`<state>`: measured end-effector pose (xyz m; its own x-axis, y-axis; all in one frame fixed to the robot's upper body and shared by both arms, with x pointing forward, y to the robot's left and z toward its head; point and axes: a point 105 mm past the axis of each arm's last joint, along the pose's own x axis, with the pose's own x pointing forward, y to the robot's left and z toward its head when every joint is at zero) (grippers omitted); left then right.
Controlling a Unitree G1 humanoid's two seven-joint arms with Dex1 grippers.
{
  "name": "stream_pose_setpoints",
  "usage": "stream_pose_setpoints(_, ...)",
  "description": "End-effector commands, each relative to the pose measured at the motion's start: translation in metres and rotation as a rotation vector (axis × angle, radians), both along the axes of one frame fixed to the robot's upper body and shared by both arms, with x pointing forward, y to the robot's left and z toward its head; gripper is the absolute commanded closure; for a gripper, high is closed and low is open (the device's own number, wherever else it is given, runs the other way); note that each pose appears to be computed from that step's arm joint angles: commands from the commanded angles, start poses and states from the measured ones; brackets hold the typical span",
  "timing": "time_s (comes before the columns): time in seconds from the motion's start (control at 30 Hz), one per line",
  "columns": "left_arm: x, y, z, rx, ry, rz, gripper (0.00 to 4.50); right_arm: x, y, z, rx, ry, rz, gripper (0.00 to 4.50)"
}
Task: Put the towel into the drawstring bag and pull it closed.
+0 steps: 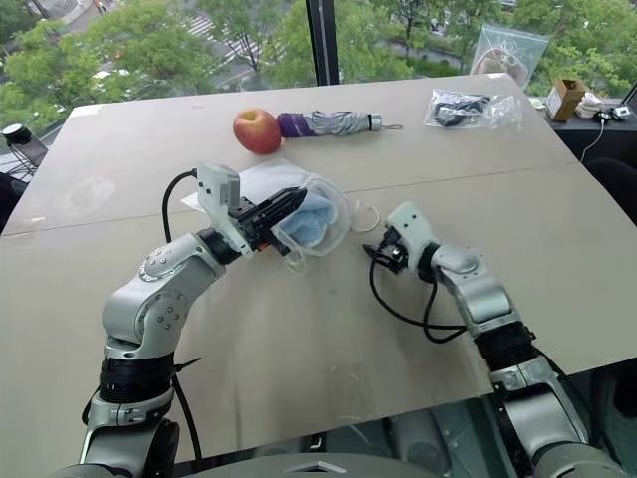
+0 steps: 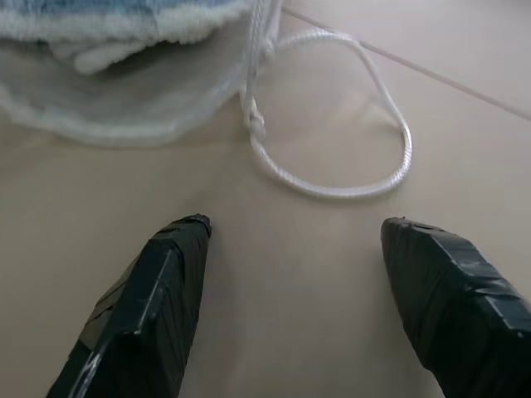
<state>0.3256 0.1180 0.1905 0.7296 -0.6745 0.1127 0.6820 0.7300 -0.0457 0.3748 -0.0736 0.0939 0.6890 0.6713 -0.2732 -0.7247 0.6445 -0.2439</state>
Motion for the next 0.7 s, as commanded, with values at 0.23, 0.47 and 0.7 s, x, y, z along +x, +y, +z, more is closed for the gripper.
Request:
stream_pose_setpoints(0.23, -0.004, 0.016, 0.017, 0.006, -0.070, 0.068, 4.50, 0.038, 0.009, 0.000, 0.037, -0.013, -0.086, 0.96)
stream_pose_setpoints(0.47, -0.006, 0.022, 0.016, 0.010, -0.068, 0.097, 4.50, 0.042, -0.002, -0.021, 0.051, 0.145, -0.177, 3.80)
stream_pose_setpoints(0.7, -0.006, 0.020, 0.020, 0.010, -0.074, 0.101, 4.50, 0.056, -0.028, 0.001, 0.084, 0.016, -0.330, 4.41)
